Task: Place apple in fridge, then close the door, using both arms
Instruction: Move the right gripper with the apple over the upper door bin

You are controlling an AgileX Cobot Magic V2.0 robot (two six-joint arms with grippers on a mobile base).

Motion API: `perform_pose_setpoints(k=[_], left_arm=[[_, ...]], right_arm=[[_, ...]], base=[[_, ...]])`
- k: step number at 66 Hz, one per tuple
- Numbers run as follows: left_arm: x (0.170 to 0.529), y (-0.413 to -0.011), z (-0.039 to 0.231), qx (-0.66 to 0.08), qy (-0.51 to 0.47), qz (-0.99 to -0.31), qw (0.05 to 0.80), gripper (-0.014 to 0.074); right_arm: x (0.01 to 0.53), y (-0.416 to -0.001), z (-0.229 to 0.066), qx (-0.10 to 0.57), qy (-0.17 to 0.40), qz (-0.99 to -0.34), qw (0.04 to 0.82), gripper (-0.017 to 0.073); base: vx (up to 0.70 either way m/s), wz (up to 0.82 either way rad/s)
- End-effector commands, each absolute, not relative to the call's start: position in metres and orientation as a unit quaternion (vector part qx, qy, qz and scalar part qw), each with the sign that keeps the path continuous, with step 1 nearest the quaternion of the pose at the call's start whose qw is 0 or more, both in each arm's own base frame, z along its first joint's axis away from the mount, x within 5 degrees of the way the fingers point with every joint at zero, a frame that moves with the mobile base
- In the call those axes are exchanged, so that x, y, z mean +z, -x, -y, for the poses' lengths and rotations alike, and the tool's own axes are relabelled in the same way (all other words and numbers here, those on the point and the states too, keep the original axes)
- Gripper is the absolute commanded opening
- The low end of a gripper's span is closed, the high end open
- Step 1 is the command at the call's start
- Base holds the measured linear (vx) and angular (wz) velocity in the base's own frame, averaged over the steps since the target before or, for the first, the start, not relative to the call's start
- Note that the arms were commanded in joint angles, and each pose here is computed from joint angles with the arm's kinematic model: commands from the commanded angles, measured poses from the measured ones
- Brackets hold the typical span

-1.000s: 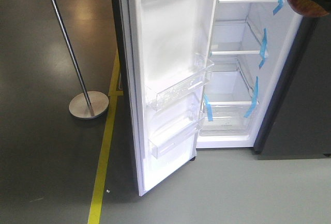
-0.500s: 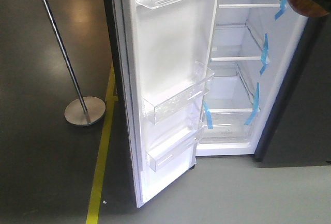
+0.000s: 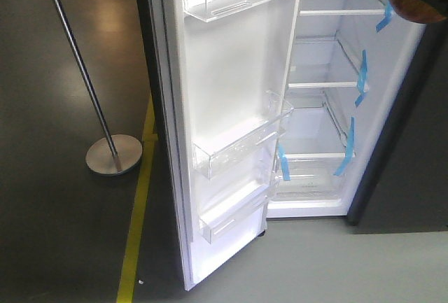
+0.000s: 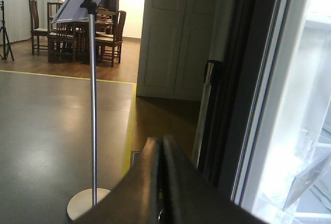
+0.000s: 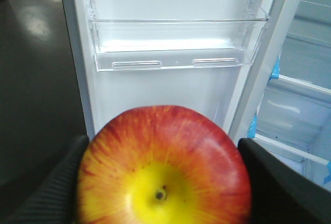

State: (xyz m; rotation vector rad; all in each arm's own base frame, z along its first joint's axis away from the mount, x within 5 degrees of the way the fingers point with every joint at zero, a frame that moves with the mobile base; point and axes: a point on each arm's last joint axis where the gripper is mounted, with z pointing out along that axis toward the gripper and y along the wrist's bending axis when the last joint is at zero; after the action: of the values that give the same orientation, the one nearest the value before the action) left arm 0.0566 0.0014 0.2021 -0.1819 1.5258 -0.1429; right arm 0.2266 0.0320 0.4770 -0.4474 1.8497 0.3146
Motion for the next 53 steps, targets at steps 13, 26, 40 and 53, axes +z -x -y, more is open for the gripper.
perform_pose_setpoints(k=[13, 26, 40, 53], left_arm=[[0.2157, -0.0537, -0.0023, -0.07, 0.086, -0.65, 0.752, -0.0007], [0.2157, -0.0537, -0.0023, -0.07, 0.086, -0.65, 0.752, -0.0007], [0.2157, -0.0537, -0.0023, -0.07, 0.086, -0.65, 0.752, -0.0007], [0.2157, -0.0537, -0.0023, -0.07, 0.086, -0.65, 0.752, -0.0007]], right_arm=[[0.4962, -0.2187, -0.0311, 0.131, 0.177, -0.757, 0.615, 0.0108], [0.4962, -0.2187, -0.0311, 0.131, 0.177, -0.757, 0.615, 0.0108], [0.4962, -0.2187, -0.0311, 0.131, 0.177, -0.757, 0.615, 0.0108], [0.4962, -0.2187, -0.0311, 0.131, 0.177, -0.757, 0.615, 0.0108]], base=[[0.04, 0.0], [0.04, 0.01], [0.04, 0.0], [0.05, 0.0]])
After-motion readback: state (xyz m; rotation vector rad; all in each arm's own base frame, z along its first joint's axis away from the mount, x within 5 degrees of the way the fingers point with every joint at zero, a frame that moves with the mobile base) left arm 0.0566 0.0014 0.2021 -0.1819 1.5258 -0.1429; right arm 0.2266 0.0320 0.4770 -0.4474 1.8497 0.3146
